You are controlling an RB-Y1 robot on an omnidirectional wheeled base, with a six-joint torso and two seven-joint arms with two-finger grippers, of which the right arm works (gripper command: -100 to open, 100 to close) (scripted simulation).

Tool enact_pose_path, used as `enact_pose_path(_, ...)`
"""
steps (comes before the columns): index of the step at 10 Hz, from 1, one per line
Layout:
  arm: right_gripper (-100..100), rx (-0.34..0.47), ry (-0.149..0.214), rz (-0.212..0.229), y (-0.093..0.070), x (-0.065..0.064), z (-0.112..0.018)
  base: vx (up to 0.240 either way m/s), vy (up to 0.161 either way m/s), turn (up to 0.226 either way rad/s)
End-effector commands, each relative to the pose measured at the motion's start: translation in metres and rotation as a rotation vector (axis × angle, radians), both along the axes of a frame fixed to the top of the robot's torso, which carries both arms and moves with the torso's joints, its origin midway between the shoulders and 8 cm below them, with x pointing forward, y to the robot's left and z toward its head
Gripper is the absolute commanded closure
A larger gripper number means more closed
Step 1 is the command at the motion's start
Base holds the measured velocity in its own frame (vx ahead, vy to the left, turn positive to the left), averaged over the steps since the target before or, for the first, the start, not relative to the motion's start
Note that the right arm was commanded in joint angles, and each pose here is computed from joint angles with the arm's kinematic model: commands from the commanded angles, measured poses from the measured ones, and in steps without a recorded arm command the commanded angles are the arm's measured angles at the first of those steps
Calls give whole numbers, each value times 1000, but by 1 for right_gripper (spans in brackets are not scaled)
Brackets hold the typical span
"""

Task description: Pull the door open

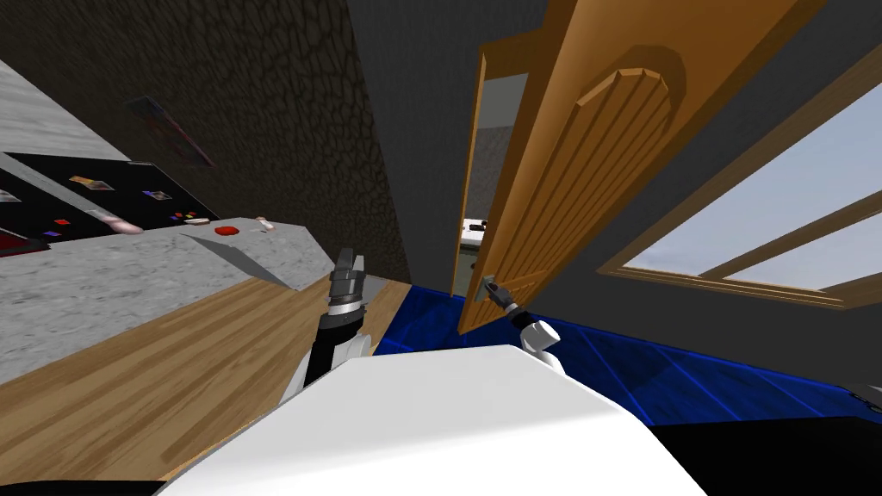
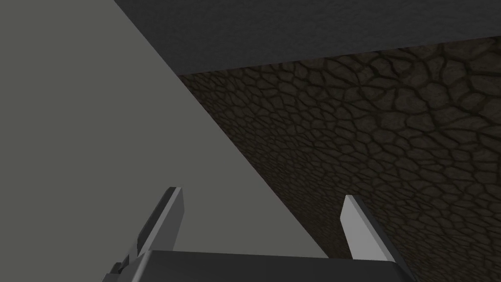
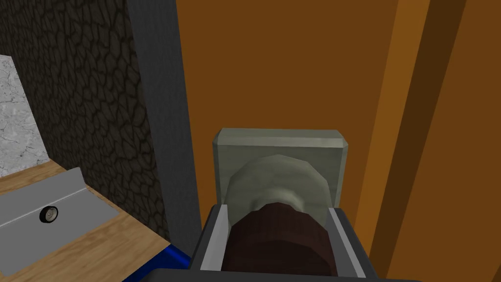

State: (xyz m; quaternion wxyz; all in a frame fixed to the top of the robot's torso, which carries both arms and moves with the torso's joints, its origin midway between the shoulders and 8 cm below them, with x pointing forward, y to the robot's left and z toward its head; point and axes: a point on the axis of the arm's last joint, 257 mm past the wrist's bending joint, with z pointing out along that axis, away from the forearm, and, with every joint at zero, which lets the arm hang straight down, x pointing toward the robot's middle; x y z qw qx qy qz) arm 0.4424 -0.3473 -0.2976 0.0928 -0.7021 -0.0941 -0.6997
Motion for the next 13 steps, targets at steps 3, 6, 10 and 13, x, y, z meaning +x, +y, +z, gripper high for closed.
enact_pose_path(3, 100, 2, -2, 55, 3, -8, 1, -221, -140, 117)
enact_pose_path(6, 100, 2, 1, 71, 5, -11, 0, -158, -109, 67)
enact_pose_path(10, 100, 3, 1, 120, 2, -23, -1, -199, -131, 151)
enact_pose_path(13, 100, 3, -2, 152, -1, -32, 1, -204, -152, 147)
